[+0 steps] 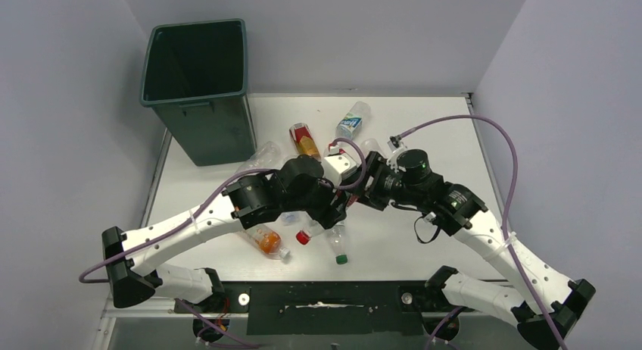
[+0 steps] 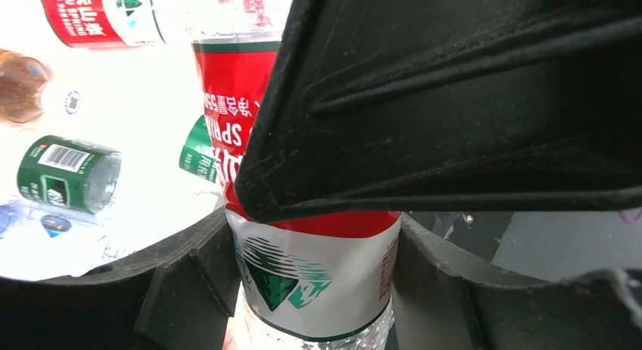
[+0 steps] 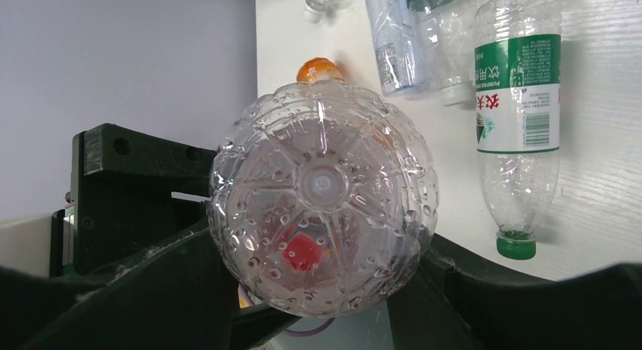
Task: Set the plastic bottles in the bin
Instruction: Pick up the plastic bottle at the center of the board.
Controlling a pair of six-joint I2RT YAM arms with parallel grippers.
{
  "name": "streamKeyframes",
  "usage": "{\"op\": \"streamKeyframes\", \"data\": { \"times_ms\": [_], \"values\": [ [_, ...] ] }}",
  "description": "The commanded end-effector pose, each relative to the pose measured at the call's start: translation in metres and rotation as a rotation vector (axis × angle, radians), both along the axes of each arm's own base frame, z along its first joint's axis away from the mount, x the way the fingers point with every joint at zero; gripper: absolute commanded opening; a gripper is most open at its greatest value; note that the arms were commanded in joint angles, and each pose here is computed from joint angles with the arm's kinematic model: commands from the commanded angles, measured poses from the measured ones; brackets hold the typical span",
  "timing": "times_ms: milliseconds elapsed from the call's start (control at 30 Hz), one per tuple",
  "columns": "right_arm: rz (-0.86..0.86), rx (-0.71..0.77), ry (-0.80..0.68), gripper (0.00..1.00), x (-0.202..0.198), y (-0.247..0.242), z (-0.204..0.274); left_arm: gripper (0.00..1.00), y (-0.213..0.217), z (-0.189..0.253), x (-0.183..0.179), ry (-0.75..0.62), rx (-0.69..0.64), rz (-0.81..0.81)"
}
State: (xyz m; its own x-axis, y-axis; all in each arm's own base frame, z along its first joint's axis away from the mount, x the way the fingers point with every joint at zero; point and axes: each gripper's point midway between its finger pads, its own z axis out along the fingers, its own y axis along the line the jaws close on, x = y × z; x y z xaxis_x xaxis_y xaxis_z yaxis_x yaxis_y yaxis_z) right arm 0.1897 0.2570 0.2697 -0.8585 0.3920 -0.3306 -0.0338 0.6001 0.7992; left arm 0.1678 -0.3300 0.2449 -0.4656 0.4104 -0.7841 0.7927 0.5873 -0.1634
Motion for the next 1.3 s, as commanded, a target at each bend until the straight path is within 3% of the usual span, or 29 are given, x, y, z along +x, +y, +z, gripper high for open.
{"op": "streamKeyframes", "data": {
  "times_ms": [0,267,500,833,1267],
  "values": [
    [0.026,0.090,-0.027,0.48,-0.014,0.003,0.011,0.50,-0.012,0.010,0.006,-0.025,-0.062,-0.006],
    [0.013,0.087,-0.023,0.63,-0.017,-0.002,0.002,0.32,-0.016,0.006,0.012,-0.021,-0.052,0.002],
    [-0.044,0.039,-0.030,0.93,-0.013,-0.015,0.003,0.29,-0.016,0.010,0.021,-0.019,-0.056,0.018],
    [-0.163,-0.018,-0.047,0.99,-0.016,-0.047,0.008,0.29,0.002,0.020,0.047,-0.012,-0.067,0.075],
    [-0.163,-0.006,-0.038,1.00,-0.023,-0.052,0.002,0.31,0.038,0.087,0.111,-0.129,-0.087,0.191]
  ]
}}
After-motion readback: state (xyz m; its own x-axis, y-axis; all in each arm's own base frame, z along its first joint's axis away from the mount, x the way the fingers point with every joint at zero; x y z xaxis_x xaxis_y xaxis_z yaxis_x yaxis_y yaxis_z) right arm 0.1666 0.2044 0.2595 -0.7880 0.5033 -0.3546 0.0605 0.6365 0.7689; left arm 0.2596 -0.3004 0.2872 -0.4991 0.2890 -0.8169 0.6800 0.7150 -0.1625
